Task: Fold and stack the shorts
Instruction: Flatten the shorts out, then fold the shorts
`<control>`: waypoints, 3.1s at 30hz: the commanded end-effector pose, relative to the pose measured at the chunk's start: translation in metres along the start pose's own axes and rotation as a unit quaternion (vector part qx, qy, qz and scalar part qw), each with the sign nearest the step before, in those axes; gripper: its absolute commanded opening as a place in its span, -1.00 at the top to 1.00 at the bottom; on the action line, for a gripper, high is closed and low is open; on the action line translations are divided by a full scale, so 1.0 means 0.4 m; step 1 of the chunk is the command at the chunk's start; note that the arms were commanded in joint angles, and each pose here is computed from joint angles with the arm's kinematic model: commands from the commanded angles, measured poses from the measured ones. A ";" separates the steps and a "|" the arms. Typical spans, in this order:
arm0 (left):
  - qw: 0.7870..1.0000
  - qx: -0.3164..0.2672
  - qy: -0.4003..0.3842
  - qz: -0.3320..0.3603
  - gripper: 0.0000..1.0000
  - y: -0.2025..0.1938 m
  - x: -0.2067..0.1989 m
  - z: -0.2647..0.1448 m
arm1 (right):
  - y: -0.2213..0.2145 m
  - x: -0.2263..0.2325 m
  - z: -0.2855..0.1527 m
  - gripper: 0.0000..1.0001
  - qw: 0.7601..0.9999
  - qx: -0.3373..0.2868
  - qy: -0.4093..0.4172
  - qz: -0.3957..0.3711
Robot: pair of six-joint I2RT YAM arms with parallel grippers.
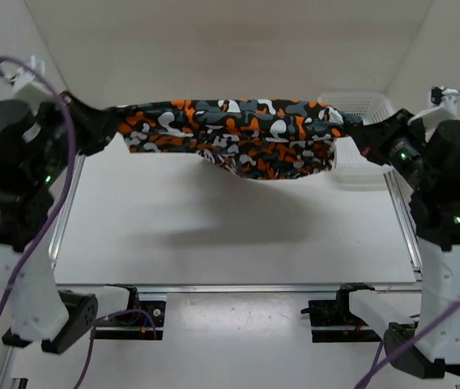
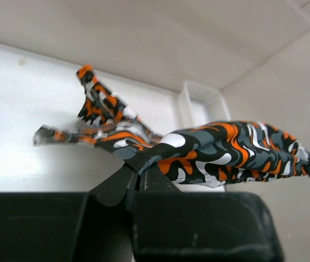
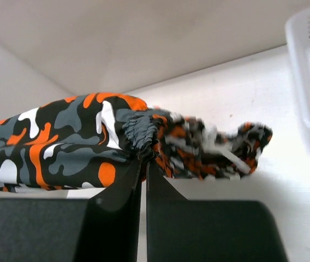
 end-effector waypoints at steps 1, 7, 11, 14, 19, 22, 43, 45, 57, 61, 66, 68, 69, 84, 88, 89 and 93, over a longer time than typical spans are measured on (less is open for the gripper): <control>0.991 -0.108 0.075 -0.007 0.79 0.064 0.052 -0.114 | -0.002 -0.036 -0.101 1.00 0.997 0.010 -0.067 -0.044; 0.979 -0.204 0.003 -0.011 0.79 0.112 -0.024 -0.326 | 0.061 0.025 -0.290 1.00 0.994 -0.045 -0.063 -0.079; 0.975 -0.221 -0.032 -0.014 0.79 0.115 -0.052 -0.385 | 0.095 0.055 -0.364 1.00 0.992 -0.082 -0.057 -0.080; 0.978 -0.205 -0.044 -0.005 0.79 0.118 -0.066 -0.354 | 0.101 0.057 -0.361 1.00 0.992 -0.083 -0.056 -0.076; 0.994 -0.107 0.016 -0.002 0.79 0.080 -0.010 -0.141 | 0.053 -0.011 -0.238 1.00 0.993 -0.033 -0.096 -0.065; 0.995 -0.086 0.046 0.010 0.79 0.072 0.029 -0.034 | -0.020 -0.075 -0.112 1.00 0.992 0.014 -0.118 -0.046; 0.962 0.079 0.260 0.013 0.79 -0.053 0.531 0.759 | -0.439 -0.343 0.747 1.00 0.955 0.265 -0.130 0.011; 0.964 0.088 0.252 0.011 0.79 -0.050 0.535 0.759 | -0.434 -0.335 0.794 1.00 0.955 0.271 -0.121 0.007; 0.961 0.127 0.243 0.041 0.79 -0.157 0.429 0.464 | -0.481 -0.295 0.624 1.00 0.947 0.302 -0.109 0.015; 0.961 0.151 0.231 0.034 0.79 -0.232 0.428 0.350 | -0.508 -0.297 0.518 1.00 0.941 0.311 -0.130 0.011; 0.953 0.208 0.220 0.012 0.79 -0.396 0.450 0.229 | -0.527 -0.313 0.411 1.00 0.940 0.298 -0.164 -0.003; 0.948 0.230 0.218 0.007 0.79 -0.454 0.454 0.198 | -0.559 -0.331 0.374 1.00 0.933 0.313 -0.176 -0.006; 0.943 0.243 0.227 -0.004 0.79 -0.496 0.475 0.173 | -0.557 -0.328 0.360 1.00 0.934 0.310 -0.175 -0.007; 0.926 0.284 0.249 0.004 -0.88 -0.587 0.473 0.112 | -0.607 -0.370 0.309 -0.18 0.919 0.324 -0.223 -0.007; 0.931 0.272 0.242 0.005 0.24 -0.571 0.450 0.173 | -0.566 -0.333 0.330 0.62 0.931 0.306 -0.200 -0.012; 0.927 0.279 0.250 0.006 0.47 -0.583 0.459 0.196 | -0.580 -0.322 0.344 0.72 0.929 0.318 -0.186 -0.015; 0.916 0.302 0.263 -0.016 0.79 -0.638 0.483 0.278 | -0.628 -0.254 0.410 0.88 0.924 0.356 -0.136 -0.048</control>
Point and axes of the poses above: each gripper's point midway between its finger pads, its own z axis out along the fingers, its own x axis along the line the jaws close on, y = z × x, the point moved 4 cm from there along -z, back along the fingers, and after that the axes turned 13 degrees about -z, right-handed, at the moved point
